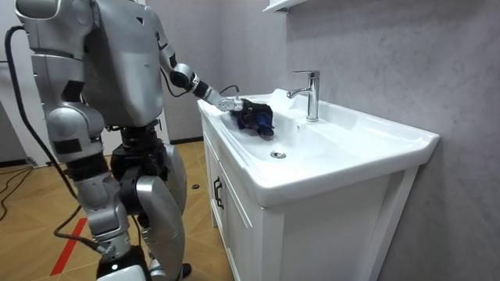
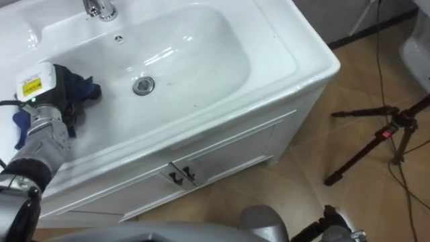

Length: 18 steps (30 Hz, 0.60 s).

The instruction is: Wipe basin

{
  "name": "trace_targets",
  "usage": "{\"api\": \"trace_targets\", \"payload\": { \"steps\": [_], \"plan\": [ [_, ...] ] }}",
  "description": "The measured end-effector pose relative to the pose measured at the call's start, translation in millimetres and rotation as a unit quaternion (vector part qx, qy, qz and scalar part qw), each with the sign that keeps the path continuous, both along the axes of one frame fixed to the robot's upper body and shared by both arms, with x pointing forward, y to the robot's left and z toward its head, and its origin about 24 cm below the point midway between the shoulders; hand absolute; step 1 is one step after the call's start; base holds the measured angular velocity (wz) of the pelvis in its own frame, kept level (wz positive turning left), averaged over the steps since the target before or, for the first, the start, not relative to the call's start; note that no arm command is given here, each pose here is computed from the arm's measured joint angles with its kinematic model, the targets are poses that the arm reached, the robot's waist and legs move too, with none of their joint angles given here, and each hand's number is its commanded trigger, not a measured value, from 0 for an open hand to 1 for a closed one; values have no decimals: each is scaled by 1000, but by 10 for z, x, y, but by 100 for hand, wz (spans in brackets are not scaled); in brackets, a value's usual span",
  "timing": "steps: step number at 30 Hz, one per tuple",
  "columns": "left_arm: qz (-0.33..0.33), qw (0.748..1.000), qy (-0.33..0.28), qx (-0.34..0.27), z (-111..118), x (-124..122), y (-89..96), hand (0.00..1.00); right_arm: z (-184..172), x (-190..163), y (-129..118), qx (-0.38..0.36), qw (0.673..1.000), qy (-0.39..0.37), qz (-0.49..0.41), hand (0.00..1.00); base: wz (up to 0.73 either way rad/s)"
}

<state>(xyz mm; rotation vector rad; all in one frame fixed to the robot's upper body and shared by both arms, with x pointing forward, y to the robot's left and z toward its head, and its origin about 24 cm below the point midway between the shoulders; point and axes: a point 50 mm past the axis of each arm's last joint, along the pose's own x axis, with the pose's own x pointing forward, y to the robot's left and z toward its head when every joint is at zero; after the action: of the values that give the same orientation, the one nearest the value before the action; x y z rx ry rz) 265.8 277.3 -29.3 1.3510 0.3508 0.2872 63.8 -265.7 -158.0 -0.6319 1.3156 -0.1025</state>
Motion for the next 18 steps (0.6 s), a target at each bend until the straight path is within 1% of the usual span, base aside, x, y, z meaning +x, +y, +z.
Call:
{"api": "trace_targets", "payload": {
  "steps": [2,8,15,18],
  "plan": [
    [-10,1000,-22,-3,68,24,-41,100,5,17,-2,1,1000,-7,-6,0,9],
    [-33,998,-55,-10,155,-7,-129,100,29,83,-22,0,999,-31,-21,0,7],
    [-52,994,-93,-15,287,-1,-213,100,22,32,-39,2,999,-21,-35,0,3],
    [-58,993,-105,-16,337,19,-238,100,12,-53,-50,1,999,-11,-43,0,4]
  ]
}}
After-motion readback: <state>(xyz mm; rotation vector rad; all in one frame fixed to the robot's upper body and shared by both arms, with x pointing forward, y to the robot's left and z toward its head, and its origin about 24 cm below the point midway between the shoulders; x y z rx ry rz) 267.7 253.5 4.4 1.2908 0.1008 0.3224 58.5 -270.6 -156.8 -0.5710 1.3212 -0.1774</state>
